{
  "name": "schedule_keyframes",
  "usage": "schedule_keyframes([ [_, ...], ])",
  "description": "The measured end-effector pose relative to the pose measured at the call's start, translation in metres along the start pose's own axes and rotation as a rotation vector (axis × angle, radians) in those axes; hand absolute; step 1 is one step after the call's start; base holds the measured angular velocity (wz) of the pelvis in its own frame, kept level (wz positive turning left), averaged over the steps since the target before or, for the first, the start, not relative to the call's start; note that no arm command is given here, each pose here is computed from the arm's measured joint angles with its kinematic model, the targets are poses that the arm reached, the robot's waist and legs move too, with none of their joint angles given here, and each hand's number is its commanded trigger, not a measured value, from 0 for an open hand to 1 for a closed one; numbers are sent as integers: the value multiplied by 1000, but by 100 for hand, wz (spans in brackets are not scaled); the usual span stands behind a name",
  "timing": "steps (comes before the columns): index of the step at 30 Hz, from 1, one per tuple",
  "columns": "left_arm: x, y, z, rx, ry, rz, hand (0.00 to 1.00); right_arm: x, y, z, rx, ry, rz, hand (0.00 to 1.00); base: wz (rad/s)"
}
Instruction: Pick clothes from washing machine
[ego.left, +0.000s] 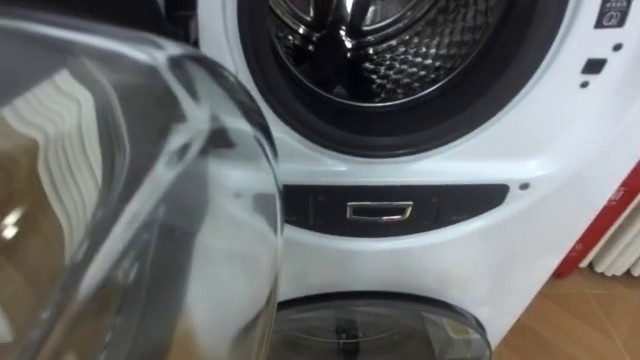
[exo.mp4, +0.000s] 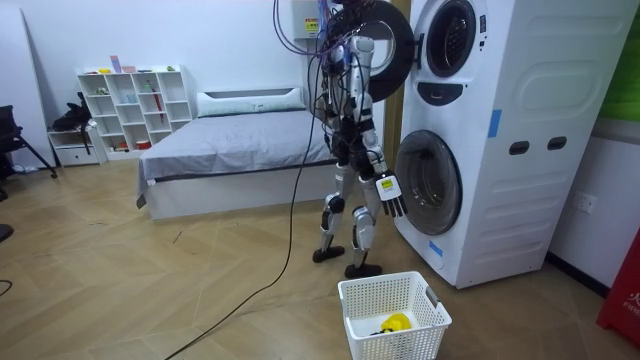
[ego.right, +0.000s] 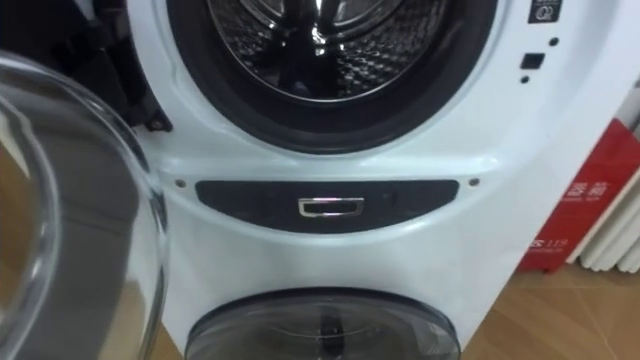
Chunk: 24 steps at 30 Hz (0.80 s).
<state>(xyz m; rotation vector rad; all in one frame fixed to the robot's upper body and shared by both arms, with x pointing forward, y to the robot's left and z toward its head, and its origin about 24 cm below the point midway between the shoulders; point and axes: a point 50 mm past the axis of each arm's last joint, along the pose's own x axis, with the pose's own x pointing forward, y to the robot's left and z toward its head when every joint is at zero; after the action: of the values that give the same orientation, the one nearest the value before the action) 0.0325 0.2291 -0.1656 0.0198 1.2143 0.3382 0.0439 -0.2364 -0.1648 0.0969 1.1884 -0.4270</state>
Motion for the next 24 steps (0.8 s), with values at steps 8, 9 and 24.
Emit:
schedule_keyframes([
  [8,0,0,-2,-3,7,6,0,0,-1,-2,-28,13,-3,0,11],
  [9,0,0,-2,-3,7,6,0,0,-1,-1,-31,10,0,0,0],
  [24,-3,18,-10,-62,22,77,0,1,9,0,-116,13,55,0,-5],
])
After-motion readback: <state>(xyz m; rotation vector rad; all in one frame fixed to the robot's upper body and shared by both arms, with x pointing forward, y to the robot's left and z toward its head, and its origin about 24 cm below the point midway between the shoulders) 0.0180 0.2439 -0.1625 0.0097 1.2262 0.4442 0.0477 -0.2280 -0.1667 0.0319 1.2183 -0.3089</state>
